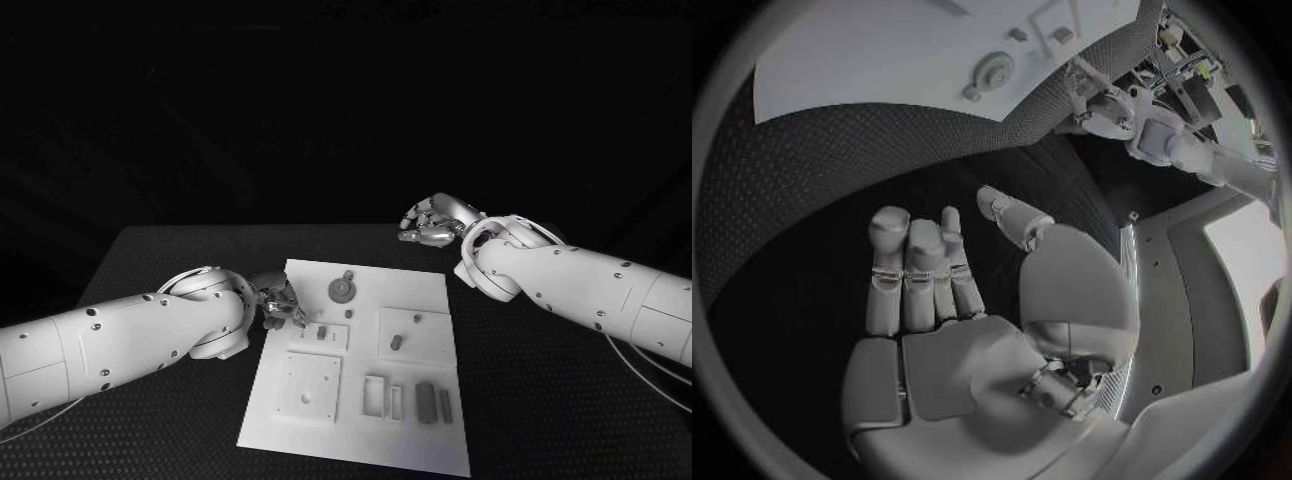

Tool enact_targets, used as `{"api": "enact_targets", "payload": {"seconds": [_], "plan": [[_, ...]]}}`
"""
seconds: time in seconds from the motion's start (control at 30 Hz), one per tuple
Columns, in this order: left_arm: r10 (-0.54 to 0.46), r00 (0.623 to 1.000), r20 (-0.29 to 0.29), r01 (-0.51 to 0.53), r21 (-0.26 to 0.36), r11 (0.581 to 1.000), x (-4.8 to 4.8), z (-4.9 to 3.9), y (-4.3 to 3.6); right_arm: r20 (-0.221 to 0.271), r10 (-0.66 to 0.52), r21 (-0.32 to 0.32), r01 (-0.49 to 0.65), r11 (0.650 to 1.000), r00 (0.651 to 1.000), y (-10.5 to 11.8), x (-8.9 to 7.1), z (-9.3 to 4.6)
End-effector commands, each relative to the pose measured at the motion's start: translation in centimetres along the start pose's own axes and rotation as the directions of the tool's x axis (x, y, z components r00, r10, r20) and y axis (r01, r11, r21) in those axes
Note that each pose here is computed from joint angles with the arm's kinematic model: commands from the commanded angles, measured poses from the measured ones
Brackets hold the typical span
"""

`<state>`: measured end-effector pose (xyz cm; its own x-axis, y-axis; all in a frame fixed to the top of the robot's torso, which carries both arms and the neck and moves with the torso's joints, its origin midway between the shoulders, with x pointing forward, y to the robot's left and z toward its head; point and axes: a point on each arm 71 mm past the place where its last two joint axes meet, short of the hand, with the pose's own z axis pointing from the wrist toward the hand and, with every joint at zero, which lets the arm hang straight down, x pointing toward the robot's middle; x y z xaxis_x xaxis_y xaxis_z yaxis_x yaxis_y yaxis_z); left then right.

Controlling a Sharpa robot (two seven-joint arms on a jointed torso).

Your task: Assemble the parts on the task board

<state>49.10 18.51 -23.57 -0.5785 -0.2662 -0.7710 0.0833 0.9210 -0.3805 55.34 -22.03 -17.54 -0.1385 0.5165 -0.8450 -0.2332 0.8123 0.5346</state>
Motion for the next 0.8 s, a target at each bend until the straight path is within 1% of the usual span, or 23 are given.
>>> {"api": "enact_targets", "payload": {"seconds": [0.03, 0.33, 0.57, 0.8], "plan": [[0.022, 0.999, 0.025, -0.022, -0.002, 1.0, 0.29, 0.16, -0.1, -0.008, -0.001, -0.012, 0.001, 1.0, 1.0, 0.1, 0.1, 0.0], [0.037, 0.999, 0.019, -0.037, -0.009, 0.999, 0.94, 0.57, -0.04, -0.009, -0.001, -0.013, 0.0, 1.0, 1.0, 0.2, 0.1, 0.0], [0.063, 0.998, 0.001, -0.063, -0.022, 0.998, 1.32, 1.06, 0.04, -0.01, 0.0, -0.016, 0.0, 1.0, 1.0, 0.3, 0.1, -0.1], [0.079, 0.997, -0.012, -0.08, -0.028, 0.996, 1.51, 1.13, 0.14, -0.01, 0.0, -0.016, 0.0, 1.0, 1.0, 0.3, 0.1, -0.1]]}}
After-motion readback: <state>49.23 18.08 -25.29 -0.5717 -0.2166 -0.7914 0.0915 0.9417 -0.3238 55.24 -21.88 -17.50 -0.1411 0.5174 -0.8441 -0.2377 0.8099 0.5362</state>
